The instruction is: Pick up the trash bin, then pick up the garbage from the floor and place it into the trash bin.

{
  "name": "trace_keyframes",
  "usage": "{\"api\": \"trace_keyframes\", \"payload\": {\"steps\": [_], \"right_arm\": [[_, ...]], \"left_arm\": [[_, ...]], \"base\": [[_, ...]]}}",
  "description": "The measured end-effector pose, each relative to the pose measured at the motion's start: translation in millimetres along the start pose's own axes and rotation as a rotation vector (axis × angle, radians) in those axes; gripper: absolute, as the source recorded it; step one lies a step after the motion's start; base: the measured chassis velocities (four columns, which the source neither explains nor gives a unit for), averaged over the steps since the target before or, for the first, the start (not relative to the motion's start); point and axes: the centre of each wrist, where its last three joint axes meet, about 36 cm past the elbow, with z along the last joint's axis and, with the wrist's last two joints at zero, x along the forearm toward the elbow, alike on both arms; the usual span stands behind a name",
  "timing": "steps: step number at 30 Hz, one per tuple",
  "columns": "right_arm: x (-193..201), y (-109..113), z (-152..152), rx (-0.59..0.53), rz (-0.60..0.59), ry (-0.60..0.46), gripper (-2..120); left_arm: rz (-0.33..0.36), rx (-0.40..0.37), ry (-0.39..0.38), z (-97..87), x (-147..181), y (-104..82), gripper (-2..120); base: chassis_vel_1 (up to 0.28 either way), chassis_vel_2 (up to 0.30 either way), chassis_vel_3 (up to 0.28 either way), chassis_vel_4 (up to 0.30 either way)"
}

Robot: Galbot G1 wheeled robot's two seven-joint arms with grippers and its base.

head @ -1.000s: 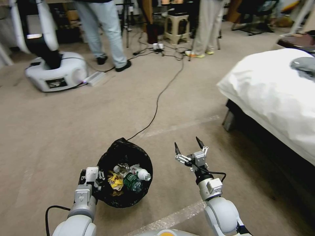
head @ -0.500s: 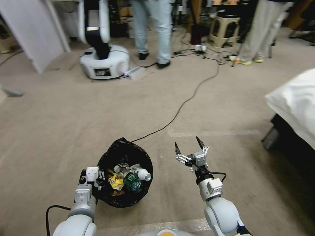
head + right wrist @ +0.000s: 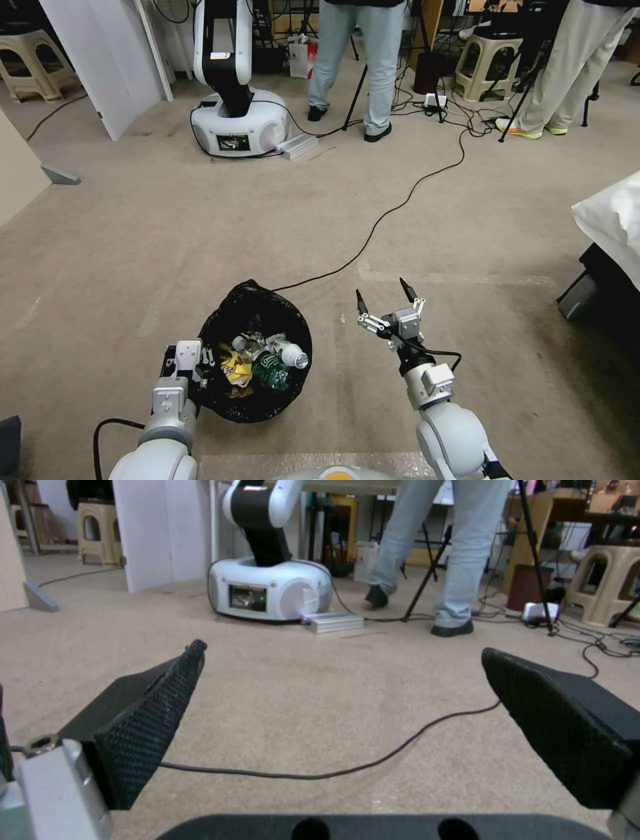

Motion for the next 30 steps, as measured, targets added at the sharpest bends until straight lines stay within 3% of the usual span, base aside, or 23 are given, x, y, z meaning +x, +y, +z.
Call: {"api": "trace_keyframes", "payload": {"steps": [10,15,23,30], "right_arm": [[0.3,-1.0,0.1,0.002,0.002,-0.001,100],[0.5,-1.1,0.7,0.002,0.002,0.000,100],[1.3,-0.7,3.3,0.001,0.002,0.006,100],[1.8,-1.5,4.4,0.002,0.003,0.007,100]], "left_arm": [[0.079,0.114,0.106,-7.4,4.7,-2.4,0],[0.187,0.198,0.210,-9.0,4.5,0.8,0],[0.338,0.325,0.309,-8.2,-7.7,-0.9,0],[0.351,0.351,0.333,-1.6,-20.9,-3.7,0]], "base": [[0.000,0.000,0.000,0.000],[0.000,0.000,0.000,0.000],[0.000,0.000,0.000,0.000],[0.000,0.000,0.000,0.000]]}}
